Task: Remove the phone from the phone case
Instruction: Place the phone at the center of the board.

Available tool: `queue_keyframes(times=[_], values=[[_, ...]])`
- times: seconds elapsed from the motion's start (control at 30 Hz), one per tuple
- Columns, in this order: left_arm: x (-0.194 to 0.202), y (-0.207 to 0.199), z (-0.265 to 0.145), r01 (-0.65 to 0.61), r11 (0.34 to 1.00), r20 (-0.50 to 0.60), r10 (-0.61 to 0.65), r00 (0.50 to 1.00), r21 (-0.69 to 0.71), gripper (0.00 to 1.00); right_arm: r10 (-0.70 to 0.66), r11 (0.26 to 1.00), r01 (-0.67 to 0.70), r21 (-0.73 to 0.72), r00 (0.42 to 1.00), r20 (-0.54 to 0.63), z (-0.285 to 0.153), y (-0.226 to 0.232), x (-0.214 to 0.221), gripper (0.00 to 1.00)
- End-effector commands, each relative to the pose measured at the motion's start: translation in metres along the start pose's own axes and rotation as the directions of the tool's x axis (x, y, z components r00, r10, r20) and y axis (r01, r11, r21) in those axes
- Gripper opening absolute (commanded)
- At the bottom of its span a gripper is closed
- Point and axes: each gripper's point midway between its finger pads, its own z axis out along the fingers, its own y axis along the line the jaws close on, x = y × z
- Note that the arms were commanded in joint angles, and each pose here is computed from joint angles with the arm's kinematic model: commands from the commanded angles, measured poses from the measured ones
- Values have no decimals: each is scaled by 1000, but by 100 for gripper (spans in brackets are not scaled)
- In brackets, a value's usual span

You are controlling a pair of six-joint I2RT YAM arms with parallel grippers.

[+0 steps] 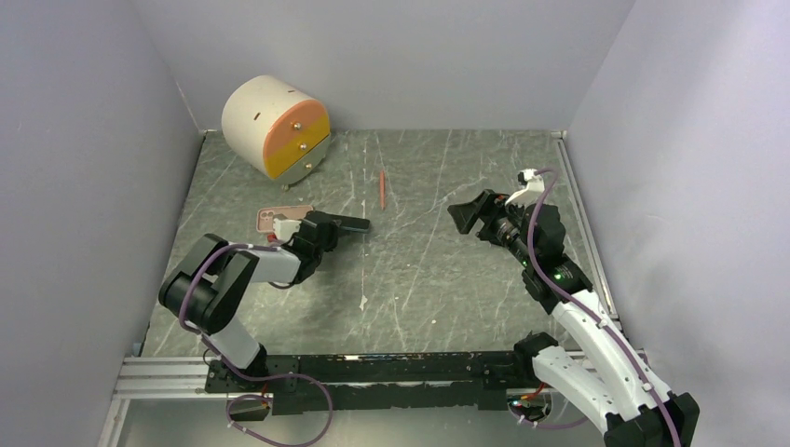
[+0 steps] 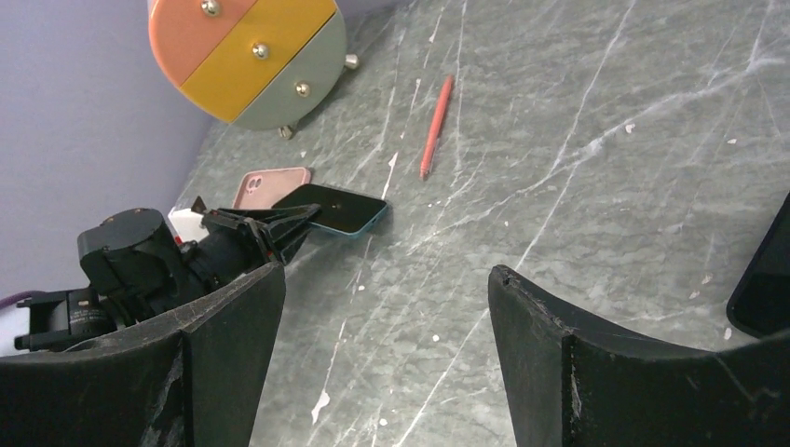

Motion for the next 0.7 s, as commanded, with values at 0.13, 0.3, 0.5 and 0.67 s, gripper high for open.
queue_keyframes(times=[0.13,0.3,0.5,0.67], values=[[0,-10,3,48,999,7,-48,999,15,32,-36,999,37,-18,997,65,-5,10,-23,82],[3,-4,-2,51,999,-23,-52,998,-14,44,-29,999,30,-24,998,62,-3,10,-22,82],[7,5,-11,39,997,-53,-42,998,-66,58,-27,999,28,-28,998,57,-2,10,-20,82],[8,12,-20,4,993,-81,-14,997,-116,66,-25,999,27,-25,998,58,-2,10,-20,82]])
